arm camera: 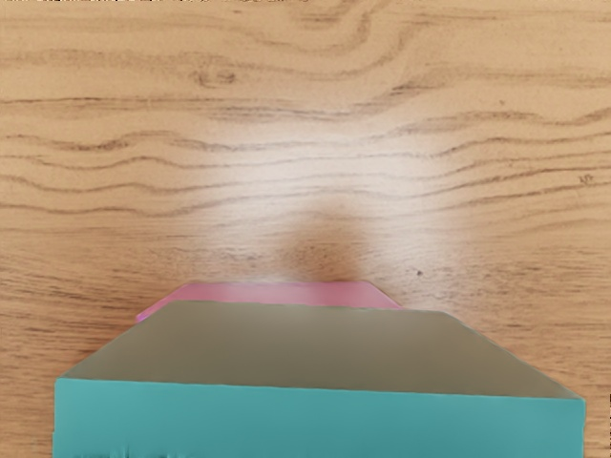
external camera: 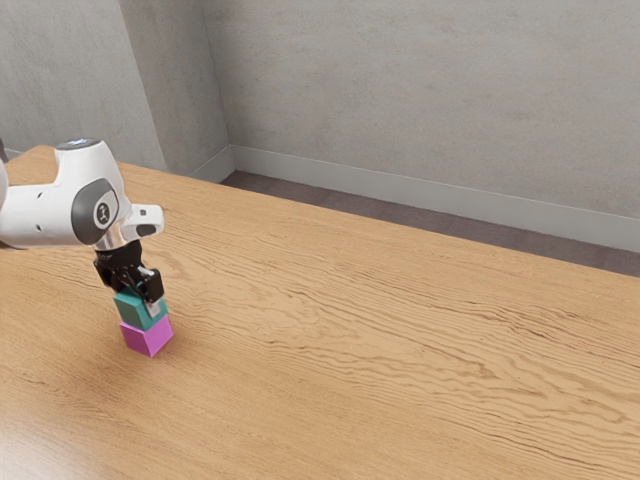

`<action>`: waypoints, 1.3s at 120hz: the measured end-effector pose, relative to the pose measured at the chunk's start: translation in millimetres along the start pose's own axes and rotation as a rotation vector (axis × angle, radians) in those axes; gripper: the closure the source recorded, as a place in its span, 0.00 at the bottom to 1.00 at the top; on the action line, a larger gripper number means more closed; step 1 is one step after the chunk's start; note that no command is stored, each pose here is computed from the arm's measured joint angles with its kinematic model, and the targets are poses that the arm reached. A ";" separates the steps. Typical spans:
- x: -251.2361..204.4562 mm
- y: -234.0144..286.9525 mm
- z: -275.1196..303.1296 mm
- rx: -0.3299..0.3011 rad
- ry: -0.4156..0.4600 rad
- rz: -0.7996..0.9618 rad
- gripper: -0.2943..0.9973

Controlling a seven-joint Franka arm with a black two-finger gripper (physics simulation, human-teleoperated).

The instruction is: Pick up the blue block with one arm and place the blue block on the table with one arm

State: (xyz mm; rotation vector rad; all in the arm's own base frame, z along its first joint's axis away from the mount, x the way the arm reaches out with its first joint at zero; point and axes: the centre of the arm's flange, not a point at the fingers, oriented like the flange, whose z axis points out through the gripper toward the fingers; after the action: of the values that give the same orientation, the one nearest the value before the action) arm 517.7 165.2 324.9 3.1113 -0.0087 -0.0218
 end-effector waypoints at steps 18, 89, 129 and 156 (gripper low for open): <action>11.6 34.9 -16.9 -0.002 0.032 0.054 0.49; 50.5 176.1 31.0 -0.031 -0.020 0.134 0.48; 50.4 177.1 37.6 -0.048 -0.028 0.097 0.33; 51.2 177.8 -0.7 -0.059 0.036 0.118 0.26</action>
State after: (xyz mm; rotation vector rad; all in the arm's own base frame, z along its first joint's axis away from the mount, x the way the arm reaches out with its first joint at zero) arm 568.0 -12.8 330.2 3.0454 -0.1873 0.0353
